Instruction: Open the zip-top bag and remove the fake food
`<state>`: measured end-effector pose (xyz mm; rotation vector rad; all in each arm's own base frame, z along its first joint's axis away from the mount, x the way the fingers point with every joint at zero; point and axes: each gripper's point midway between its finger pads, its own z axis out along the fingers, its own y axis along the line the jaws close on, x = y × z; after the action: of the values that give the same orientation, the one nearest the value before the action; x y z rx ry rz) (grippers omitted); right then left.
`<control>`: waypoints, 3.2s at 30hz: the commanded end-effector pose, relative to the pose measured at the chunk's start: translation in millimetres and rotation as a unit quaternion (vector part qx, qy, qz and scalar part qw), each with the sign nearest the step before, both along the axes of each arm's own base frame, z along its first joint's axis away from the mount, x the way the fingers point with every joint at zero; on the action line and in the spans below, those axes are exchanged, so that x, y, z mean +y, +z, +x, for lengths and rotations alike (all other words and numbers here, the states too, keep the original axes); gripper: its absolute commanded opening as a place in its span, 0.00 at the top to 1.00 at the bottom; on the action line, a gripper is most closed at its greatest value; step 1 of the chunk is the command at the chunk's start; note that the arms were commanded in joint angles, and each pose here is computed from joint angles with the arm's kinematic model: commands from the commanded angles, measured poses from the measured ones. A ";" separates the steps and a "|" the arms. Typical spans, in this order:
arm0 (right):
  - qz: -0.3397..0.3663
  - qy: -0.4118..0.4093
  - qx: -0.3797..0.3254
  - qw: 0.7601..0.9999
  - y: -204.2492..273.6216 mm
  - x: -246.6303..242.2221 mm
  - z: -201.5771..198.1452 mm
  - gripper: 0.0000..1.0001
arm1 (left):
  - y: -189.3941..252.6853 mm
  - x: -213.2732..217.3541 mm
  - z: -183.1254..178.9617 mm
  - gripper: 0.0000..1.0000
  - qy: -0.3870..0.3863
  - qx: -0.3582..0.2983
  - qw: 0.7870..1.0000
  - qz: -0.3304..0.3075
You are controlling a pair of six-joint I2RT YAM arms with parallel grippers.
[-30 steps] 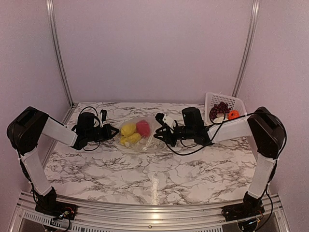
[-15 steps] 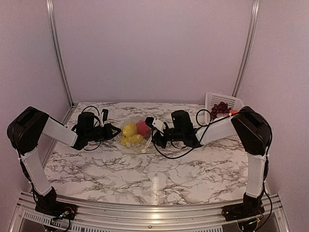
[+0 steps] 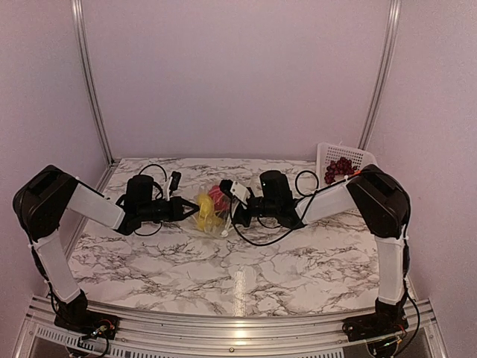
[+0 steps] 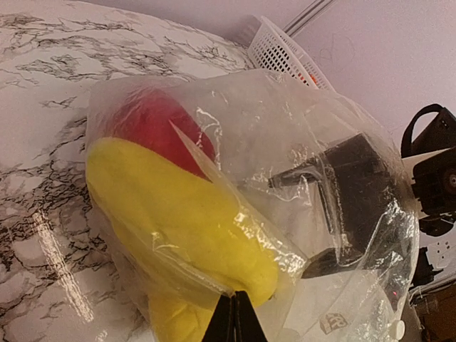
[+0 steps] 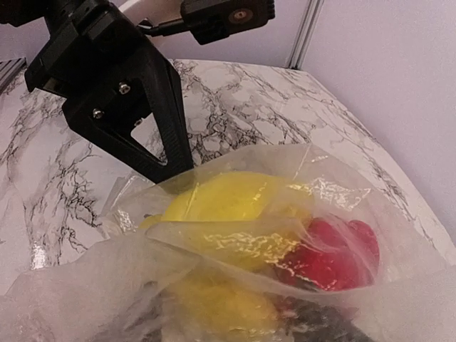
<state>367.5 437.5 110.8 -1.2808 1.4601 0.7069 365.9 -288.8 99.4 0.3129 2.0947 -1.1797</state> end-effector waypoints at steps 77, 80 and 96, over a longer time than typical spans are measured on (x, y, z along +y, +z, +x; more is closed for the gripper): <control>-0.169 -0.042 0.124 0.977 -27.5 -54.4 -15.4 0.77 | -8.9 43.7 36.0 1.00 0.093 0.020 0.995 -0.043; -0.167 -0.064 0.123 0.976 -24.5 -65.6 -11.7 0.77 | -8.9 46.8 37.4 1.00 0.098 0.019 0.994 -0.040; -0.133 -0.073 0.162 0.975 5.8 -33.9 9.3 0.74 | 15.0 20.1 20.5 1.00 0.043 -0.049 0.998 0.008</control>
<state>373.6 389.4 105.5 -1.3037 1.9146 0.6238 388.2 -260.5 93.5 0.1828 2.0593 -1.1398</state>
